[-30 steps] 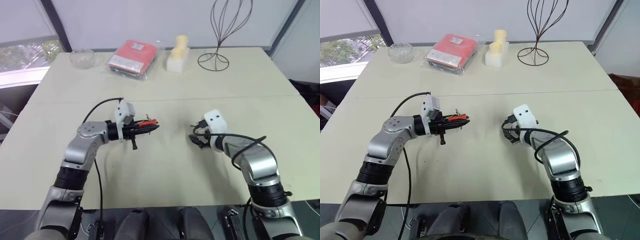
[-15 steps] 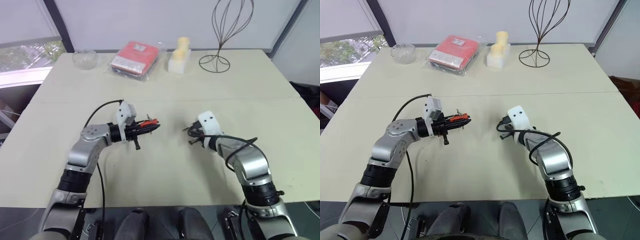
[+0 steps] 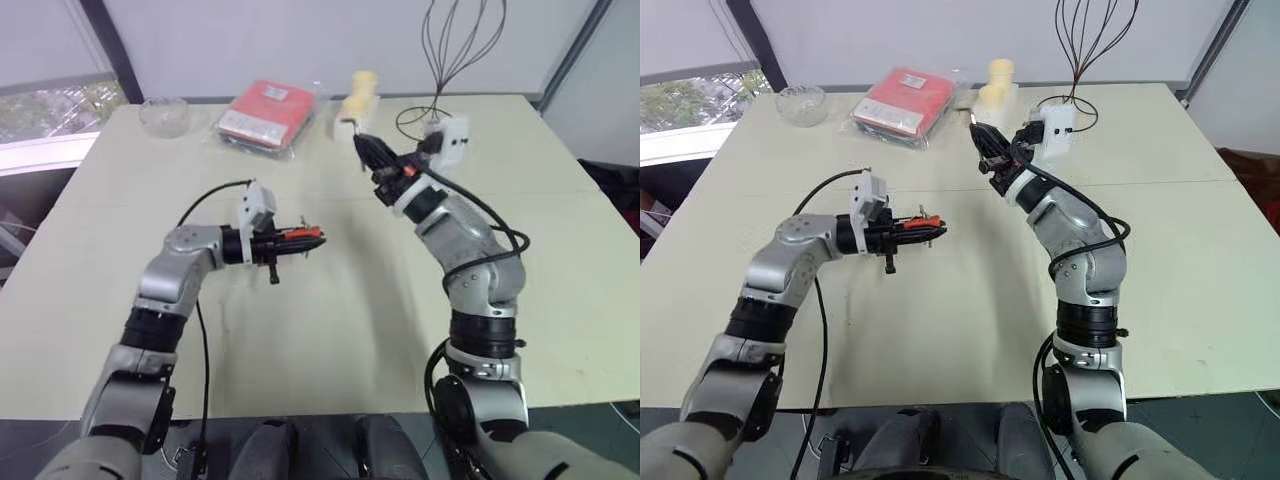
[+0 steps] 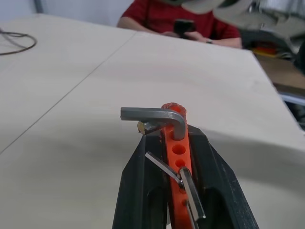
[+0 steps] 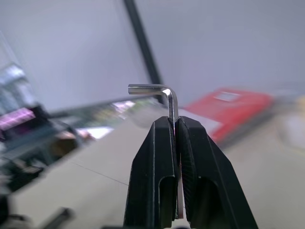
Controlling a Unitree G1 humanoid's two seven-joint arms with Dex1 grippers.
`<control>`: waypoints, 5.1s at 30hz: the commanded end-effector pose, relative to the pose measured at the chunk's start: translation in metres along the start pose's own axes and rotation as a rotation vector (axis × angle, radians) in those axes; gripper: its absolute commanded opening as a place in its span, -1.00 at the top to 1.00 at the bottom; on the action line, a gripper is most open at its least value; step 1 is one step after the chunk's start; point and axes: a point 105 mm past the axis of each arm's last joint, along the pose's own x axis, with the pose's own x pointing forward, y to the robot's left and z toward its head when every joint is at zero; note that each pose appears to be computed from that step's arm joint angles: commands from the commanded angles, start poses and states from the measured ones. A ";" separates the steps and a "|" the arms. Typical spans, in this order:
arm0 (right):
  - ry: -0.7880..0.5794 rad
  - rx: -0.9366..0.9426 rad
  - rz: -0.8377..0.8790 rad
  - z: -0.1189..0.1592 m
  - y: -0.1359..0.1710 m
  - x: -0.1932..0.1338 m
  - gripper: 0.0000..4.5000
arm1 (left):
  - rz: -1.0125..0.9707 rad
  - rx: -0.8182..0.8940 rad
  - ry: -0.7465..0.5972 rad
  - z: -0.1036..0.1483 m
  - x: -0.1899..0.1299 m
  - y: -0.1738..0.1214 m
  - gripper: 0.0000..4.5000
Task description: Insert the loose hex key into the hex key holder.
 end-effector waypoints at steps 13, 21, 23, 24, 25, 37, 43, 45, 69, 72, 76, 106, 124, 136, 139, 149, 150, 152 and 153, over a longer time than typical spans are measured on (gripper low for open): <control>-0.094 0.064 0.139 0.009 0.035 -0.006 0.98 | -0.062 0.000 -0.189 0.063 0.018 0.017 1.00; -0.101 0.066 0.141 0.009 0.038 -0.006 0.98 | -0.090 0.026 -0.137 0.048 0.023 0.014 1.00; -0.103 0.065 0.142 0.009 0.039 -0.006 0.98 | -0.092 0.026 -0.135 0.046 0.024 0.013 1.00; -0.103 0.066 0.143 0.009 0.039 -0.006 0.98 | -0.090 0.024 -0.137 0.046 0.024 0.014 1.00; -0.102 0.066 0.143 0.009 0.039 -0.006 0.98 | -0.088 0.023 -0.141 0.046 0.024 0.014 1.00; -0.092 0.069 0.122 0.005 0.034 -0.006 0.98 | -0.078 -0.011 -0.220 0.064 0.022 0.015 1.00; -0.093 0.063 0.108 0.005 0.028 -0.007 0.98 | -0.103 0.000 -0.197 0.060 0.024 0.006 1.00; -0.096 0.062 0.105 0.006 0.027 -0.007 0.98 | -0.099 -0.003 -0.193 0.057 0.024 0.006 1.00; -0.093 0.074 0.111 0.003 0.032 -0.007 0.98 | -0.075 0.002 -0.228 0.064 0.031 0.012 1.00; -0.093 0.074 0.108 0.002 0.031 -0.008 0.98 | -0.061 -0.006 -0.243 0.066 0.030 0.014 1.00; -0.091 0.075 0.103 0.001 0.029 -0.008 0.98 | -0.067 -0.023 -0.267 0.070 0.029 0.013 1.00; -0.086 0.058 0.034 -0.005 0.010 -0.013 0.98 | -0.046 -0.099 -0.347 0.084 0.022 0.013 1.00; 0.012 -0.022 0.110 -0.018 0.015 -0.022 0.98 | -0.054 0.015 -0.205 0.065 0.025 0.014 1.00; 0.024 -0.016 0.096 -0.022 0.012 -0.025 0.98 | -0.055 0.071 -0.186 0.065 0.025 0.020 1.00; 0.032 -0.017 0.101 -0.024 0.015 -0.025 0.98 | -0.065 0.107 -0.169 0.065 0.028 0.018 1.00; 0.036 -0.010 0.109 -0.026 0.017 -0.025 0.98 | -0.061 0.107 -0.226 0.080 0.029 0.021 1.00; 0.037 -0.010 0.110 -0.027 0.017 -0.024 0.98 | -0.058 0.119 -0.217 0.080 0.029 0.021 1.00; 0.038 -0.010 0.113 -0.027 0.017 -0.024 0.98 | -0.051 0.141 -0.197 0.077 0.030 0.023 1.00; 0.036 -0.009 0.114 -0.026 0.017 -0.024 0.98 | -0.051 0.146 -0.191 0.076 0.030 0.024 1.00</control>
